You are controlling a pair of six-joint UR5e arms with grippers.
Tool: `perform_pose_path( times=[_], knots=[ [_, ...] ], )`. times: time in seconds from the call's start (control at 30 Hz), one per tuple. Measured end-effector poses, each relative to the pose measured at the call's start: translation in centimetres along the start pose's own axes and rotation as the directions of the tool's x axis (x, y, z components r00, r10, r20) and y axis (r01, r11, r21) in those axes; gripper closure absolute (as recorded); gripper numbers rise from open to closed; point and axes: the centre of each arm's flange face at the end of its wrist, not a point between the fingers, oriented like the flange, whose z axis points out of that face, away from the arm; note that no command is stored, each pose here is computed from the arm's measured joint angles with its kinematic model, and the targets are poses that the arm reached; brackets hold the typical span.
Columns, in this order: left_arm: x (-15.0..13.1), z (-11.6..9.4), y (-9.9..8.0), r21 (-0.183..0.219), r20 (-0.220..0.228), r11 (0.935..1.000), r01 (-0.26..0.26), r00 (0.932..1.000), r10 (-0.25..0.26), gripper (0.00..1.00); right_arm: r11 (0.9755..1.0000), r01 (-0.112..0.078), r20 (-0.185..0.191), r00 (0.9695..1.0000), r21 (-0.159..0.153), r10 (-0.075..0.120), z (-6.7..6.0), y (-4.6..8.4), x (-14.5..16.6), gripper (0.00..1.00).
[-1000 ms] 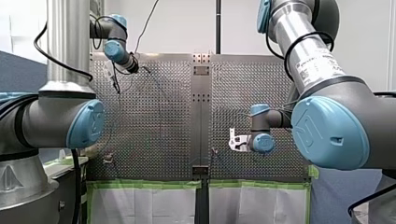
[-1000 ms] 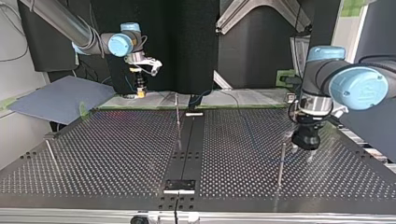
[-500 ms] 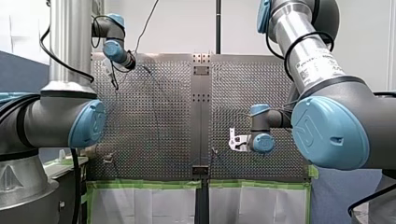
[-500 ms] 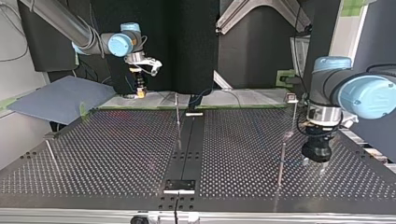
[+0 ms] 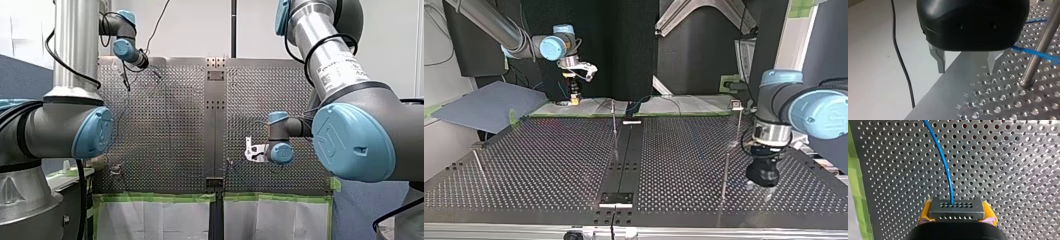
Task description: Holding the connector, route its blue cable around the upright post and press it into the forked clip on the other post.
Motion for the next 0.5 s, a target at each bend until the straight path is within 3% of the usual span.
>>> perform_pose_path(
  times=[0.27,0.5],
  knots=[
    [0.1,1.1,-0.4,0.005,-0.009,1.0,0.001,1.0,-0.001,0.15,1.0,0.0,0.001,1.0,0.0,0.0,0.0,0.0,0.0,1.0],
    [2.4,2.8,0.1,0.015,-0.045,0.9999,0.005,0.999,-0.004,0.15,1.0,0.0,0.003,1.0,0.002,0.0,-0.1,-0.1,0.0,1.0]
  ],
)
